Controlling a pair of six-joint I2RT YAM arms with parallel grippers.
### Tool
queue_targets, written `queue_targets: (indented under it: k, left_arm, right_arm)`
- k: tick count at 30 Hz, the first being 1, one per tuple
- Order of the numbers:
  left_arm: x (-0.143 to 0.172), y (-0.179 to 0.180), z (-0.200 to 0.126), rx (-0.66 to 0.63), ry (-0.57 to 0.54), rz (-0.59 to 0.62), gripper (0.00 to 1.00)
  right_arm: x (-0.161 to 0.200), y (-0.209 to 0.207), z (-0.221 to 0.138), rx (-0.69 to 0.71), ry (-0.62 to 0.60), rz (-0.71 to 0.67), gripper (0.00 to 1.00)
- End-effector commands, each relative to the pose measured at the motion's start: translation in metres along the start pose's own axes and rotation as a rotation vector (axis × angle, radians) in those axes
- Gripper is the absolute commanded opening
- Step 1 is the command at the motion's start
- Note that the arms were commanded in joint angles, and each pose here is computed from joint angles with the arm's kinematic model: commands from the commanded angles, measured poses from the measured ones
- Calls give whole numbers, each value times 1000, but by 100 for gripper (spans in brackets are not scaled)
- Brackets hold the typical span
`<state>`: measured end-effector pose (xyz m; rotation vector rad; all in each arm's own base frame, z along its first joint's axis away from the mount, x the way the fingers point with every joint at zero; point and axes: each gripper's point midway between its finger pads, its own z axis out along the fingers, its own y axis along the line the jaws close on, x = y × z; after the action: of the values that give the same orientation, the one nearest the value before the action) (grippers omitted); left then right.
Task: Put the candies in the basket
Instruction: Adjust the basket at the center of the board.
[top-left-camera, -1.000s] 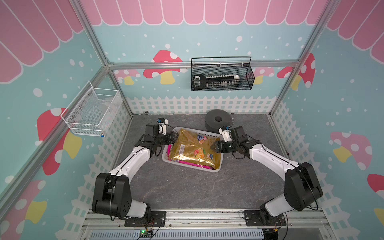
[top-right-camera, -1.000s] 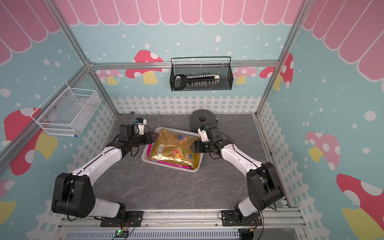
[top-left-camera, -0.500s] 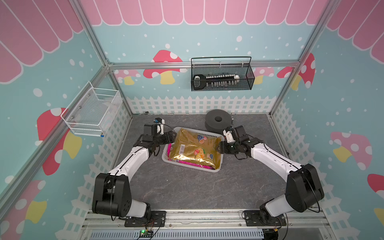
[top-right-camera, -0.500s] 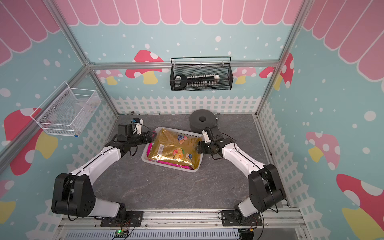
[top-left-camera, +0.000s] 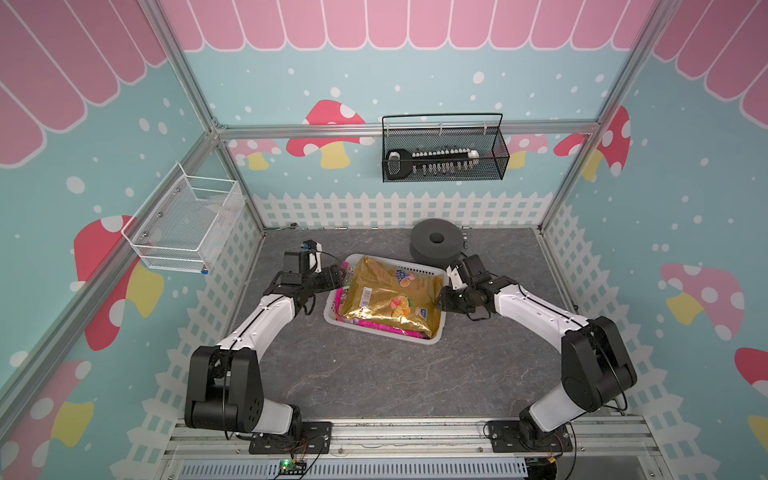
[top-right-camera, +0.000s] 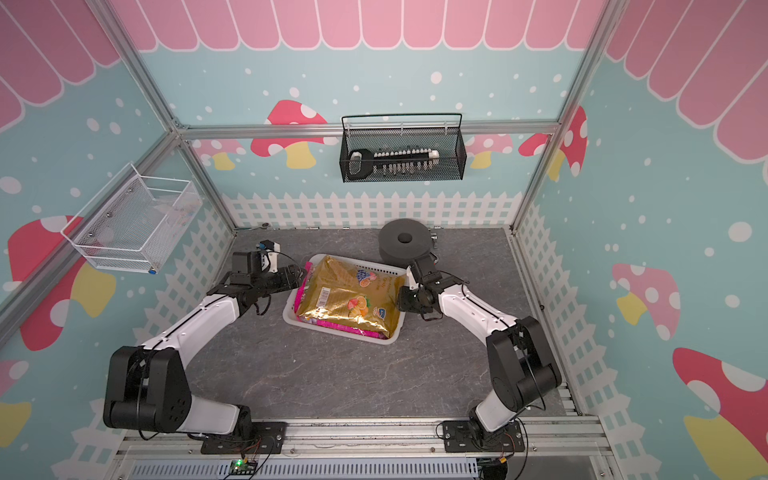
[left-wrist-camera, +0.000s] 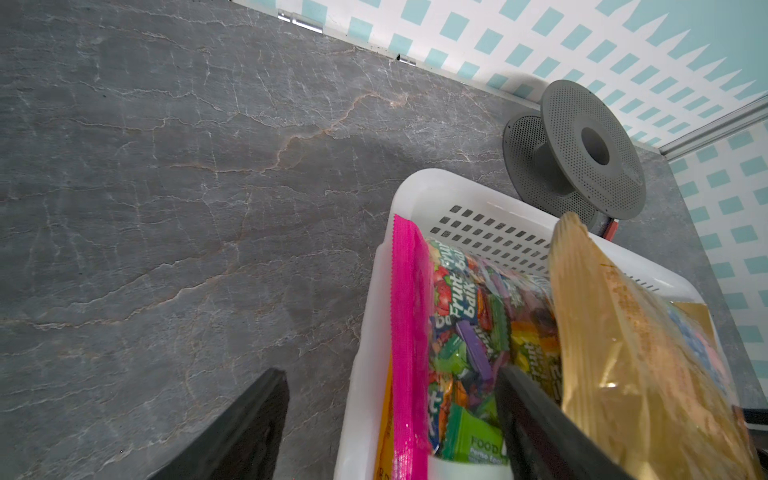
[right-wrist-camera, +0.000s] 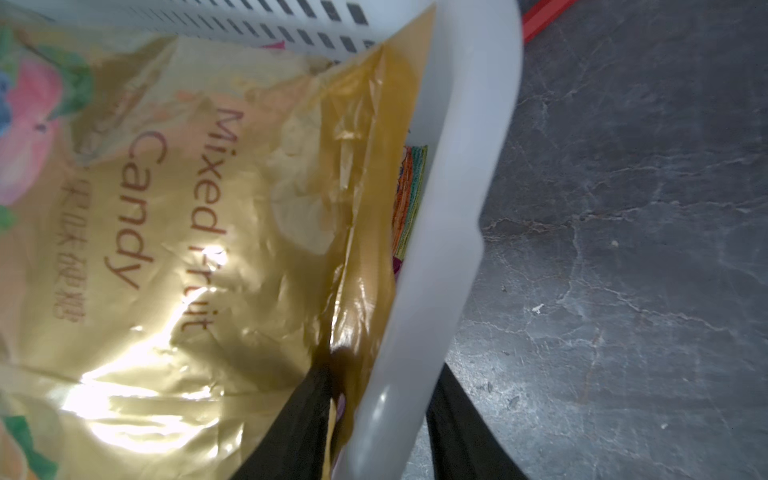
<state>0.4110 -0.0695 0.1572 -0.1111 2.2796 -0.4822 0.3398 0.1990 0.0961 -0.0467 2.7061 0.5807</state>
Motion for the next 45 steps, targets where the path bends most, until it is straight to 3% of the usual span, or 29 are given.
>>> queue_targets:
  k: [1,13,17,21,26,29,35,40,43,45]
  left_arm:
    - [-3,10,-2,-38,-13,-17,82]
    - [-36,14,-13,-81,-121,-40,82]
    - [-37,11,-10,-58,-128,-62,82]
    - [-31,5,-8,-11,-130,-44,82]
    - [-32,7,-17,-19,-218,33,90]
    - [-32,13,-21,-42,-272,59,96]
    - [-23,27,-27,-88,-401,84,99]
    - [-21,34,-46,-127,-568,124,99]
    - [-16,34,-44,-126,-572,163,99]
    - [-13,36,-41,-134,-564,178,99]
  right_arm:
    - [16,-15,13,72,84,-49,35]
    - [33,-26,-2,134,195,-262,14]
    - [28,-43,-13,229,184,-393,6]
    - [22,-48,-18,266,171,-491,4]
    - [29,-46,-24,245,186,-542,4]
    - [29,-39,-32,211,158,-540,15]
    - [-9,-37,-68,304,-31,-511,52]
    - [-53,-21,-120,316,-377,-482,77]
    - [-75,-23,-158,342,-633,-437,98]
    - [-80,-33,-179,367,-788,-384,99]
